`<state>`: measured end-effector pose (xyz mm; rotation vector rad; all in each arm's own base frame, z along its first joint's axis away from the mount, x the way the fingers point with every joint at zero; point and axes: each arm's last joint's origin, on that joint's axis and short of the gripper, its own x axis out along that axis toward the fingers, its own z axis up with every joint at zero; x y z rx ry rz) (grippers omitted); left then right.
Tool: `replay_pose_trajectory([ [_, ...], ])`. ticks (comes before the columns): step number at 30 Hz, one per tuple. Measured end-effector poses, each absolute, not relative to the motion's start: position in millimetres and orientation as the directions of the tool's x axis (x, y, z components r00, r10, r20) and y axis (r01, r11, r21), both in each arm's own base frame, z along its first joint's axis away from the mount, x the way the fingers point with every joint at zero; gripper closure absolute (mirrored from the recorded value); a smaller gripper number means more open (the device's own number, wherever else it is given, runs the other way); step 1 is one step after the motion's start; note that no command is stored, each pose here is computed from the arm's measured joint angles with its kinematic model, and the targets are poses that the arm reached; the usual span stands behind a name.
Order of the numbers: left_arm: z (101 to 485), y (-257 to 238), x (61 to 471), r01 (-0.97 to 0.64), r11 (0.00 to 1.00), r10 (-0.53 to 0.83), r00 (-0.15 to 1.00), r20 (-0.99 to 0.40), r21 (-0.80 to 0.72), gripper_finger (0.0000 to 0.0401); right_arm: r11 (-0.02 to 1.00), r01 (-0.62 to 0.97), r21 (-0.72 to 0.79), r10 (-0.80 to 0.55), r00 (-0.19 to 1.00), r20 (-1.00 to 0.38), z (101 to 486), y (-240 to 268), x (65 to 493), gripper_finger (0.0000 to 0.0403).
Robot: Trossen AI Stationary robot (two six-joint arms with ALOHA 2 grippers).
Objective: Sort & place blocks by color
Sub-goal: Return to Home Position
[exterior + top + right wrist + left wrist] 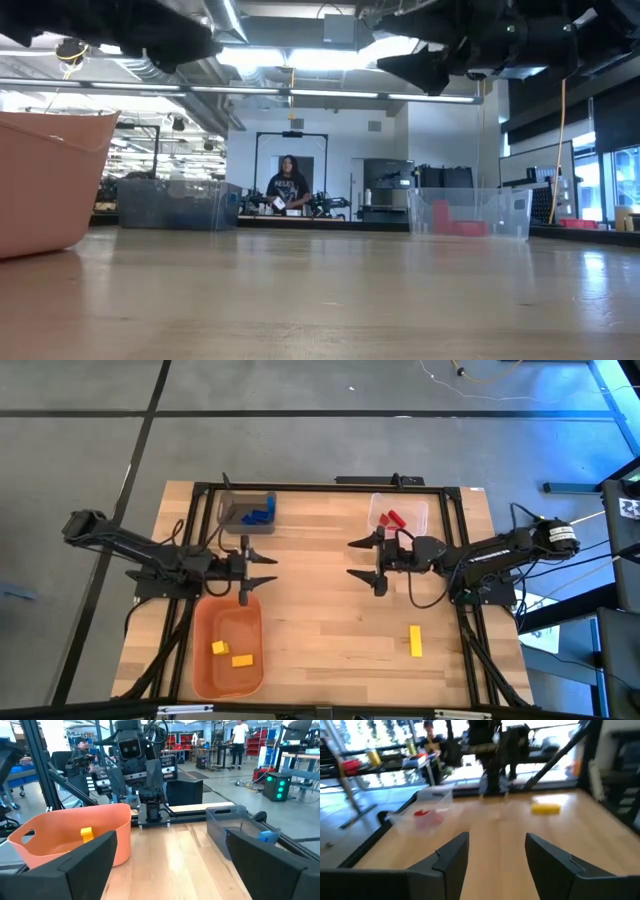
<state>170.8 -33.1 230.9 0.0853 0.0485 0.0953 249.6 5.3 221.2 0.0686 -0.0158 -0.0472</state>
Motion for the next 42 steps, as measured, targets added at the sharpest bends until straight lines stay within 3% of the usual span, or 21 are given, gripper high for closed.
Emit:
replay_pose_trajectory([
  [6, 218, -25, 145, -0.139, 0.985, 0.143, 0.989, -0.030, 0.101, 0.0276, 0.996, 0.049, 0.078, -0.047, 0.999, -0.019, 234, 5, 234, 0.0027],
  [13, 189, -18, 112, -0.123, 0.992, 0.118, 0.987, 0.111, 0.038, 0.0391, 0.995, 0.038, 0.097, -0.036, 0.999, -0.023, 240, 7, 226, 0.0027],
  [18, 182, -15, 100, -0.100, 0.995, 0.096, 0.984, 0.149, 0.019, 0.0399, 0.998, 0.019, 0.065, -0.018, 1.000, -0.023, 240, 11, 226, 0.0027],
  [23, 172, -12, 96, -0.089, 0.996, 0.089, 0.994, 0.061, -0.003, 0.0401, 0.998, 0.020, 0.064, -0.019, 1.000, -0.016, 241, 11, 225, 0.0027],
  [32, 171, -6, 97, -0.064, 0.998, 0.065, 0.997, 0.049, -0.026, 0.0401, 0.997, 0.026, 0.073, -0.020, 0.996, -0.083, 246, 10, 208, 0.0027],
  [42, 170, -3, 97, -0.101, 0.995, 0.100, 0.994, 0.047, 0.021, 0.0401, 0.997, 0.029, 0.071, -0.021, 0.994, -0.110, 248, 10, 201, 0.0027],
])
